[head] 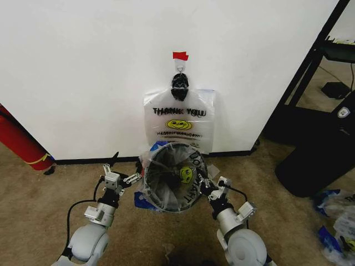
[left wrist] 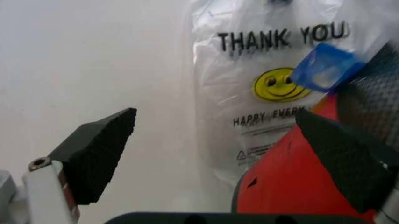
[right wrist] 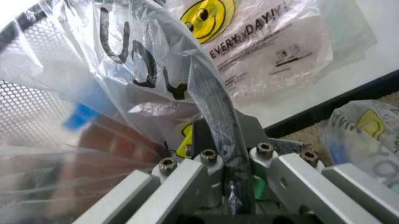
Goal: Pick up the garbage bag from the wall and place it over the trash bin.
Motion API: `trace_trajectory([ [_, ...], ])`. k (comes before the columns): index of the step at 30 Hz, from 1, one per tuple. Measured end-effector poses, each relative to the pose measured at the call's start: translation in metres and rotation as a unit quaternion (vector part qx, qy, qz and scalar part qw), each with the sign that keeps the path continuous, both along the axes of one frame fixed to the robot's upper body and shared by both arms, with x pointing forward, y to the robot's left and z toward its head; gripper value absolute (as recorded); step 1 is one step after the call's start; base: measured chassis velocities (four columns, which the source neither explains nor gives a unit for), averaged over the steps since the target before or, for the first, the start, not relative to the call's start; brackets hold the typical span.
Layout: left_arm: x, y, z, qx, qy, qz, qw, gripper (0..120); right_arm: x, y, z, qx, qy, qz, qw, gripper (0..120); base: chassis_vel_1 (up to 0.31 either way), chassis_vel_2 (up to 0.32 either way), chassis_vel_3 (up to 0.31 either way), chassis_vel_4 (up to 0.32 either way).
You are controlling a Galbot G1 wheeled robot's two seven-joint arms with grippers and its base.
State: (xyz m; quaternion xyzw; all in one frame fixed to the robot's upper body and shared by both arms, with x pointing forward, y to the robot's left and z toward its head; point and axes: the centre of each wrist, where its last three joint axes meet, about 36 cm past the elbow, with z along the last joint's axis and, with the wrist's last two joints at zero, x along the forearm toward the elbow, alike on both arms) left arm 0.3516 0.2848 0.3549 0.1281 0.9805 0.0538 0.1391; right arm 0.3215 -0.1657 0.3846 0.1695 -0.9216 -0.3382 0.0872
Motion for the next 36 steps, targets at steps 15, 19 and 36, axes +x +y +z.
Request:
trace_trajectory([
  [15,-0.006,0.035,-0.01,0.015,-0.002,-0.007,0.9999,100,0.02,-0.013,-0.012,0.001,0.01,-0.031,0.999,0,0.0,0.0,0.0,0.0],
  [19,-0.011,0.04,-0.016,0.015,-0.001,-0.033,0.9994,100,0.023,-0.017,-0.013,-0.001,0.009,-0.036,0.999,0,0.0,0.0,0.0,0.0],
  [36,-0.006,0.044,-0.024,0.032,0.002,-0.233,0.9719,100,0.033,-0.03,-0.013,-0.005,0.005,-0.043,0.999,0,0.0,0.0,0.0,0.0],
])
